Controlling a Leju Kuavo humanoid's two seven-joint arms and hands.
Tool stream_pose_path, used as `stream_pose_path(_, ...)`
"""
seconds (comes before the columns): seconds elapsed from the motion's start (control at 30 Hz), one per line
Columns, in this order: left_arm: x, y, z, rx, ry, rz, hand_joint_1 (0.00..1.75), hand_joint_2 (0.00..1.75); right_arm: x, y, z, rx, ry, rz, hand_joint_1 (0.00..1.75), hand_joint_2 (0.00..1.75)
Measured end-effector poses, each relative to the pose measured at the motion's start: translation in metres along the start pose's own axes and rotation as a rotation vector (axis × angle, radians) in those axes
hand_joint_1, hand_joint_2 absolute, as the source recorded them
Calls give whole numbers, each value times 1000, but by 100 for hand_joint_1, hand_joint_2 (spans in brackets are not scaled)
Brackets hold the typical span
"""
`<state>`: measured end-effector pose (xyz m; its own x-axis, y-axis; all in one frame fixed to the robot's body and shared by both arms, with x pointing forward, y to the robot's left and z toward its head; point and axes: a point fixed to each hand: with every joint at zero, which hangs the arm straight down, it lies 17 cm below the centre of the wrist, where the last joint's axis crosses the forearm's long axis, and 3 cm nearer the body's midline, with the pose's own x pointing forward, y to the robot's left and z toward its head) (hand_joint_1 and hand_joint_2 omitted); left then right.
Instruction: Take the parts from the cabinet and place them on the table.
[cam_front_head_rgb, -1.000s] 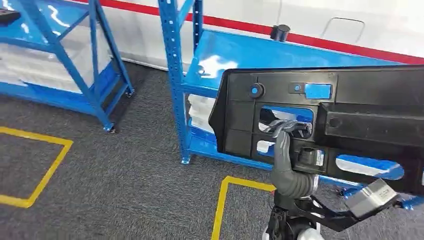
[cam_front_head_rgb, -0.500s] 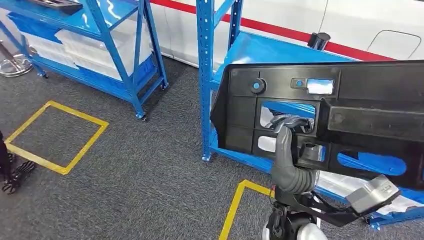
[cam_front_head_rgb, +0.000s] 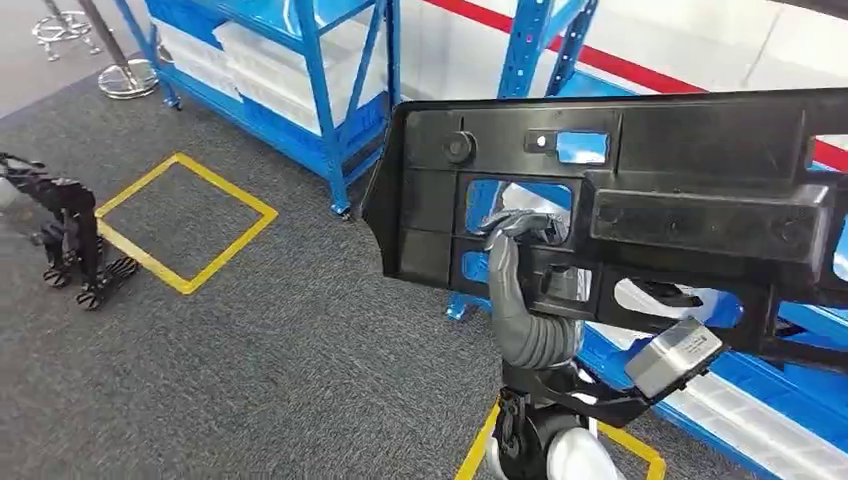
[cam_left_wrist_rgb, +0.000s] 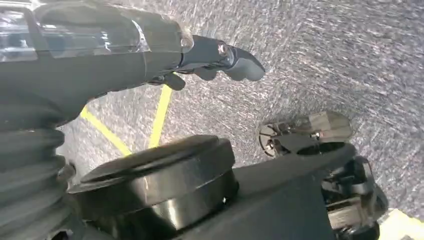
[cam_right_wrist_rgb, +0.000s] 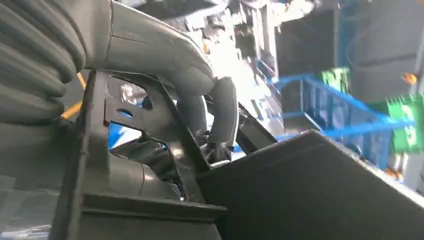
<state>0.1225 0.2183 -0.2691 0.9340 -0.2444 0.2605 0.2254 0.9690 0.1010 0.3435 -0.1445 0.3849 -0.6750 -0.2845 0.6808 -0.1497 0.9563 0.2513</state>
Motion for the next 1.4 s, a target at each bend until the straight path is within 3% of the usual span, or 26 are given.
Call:
stream_pose_path(0.33,5,-14,2,-14,3,0,0,175,-5,9,0,30,6,29,175,175)
stream_pose_path(0.83,14,-24,4,-12,-56,-2,0,175,5,-19,13,-20,48,19,175,175)
stream_pose_path(1.0,3,-24,4,-6,6,13,0,175,4,-17,10,-6,51,-9,175,175)
stream_pose_path(1.4,1,-21,4,2,23,15,0,175,-1,-23,13,-15,63,-1,175,175)
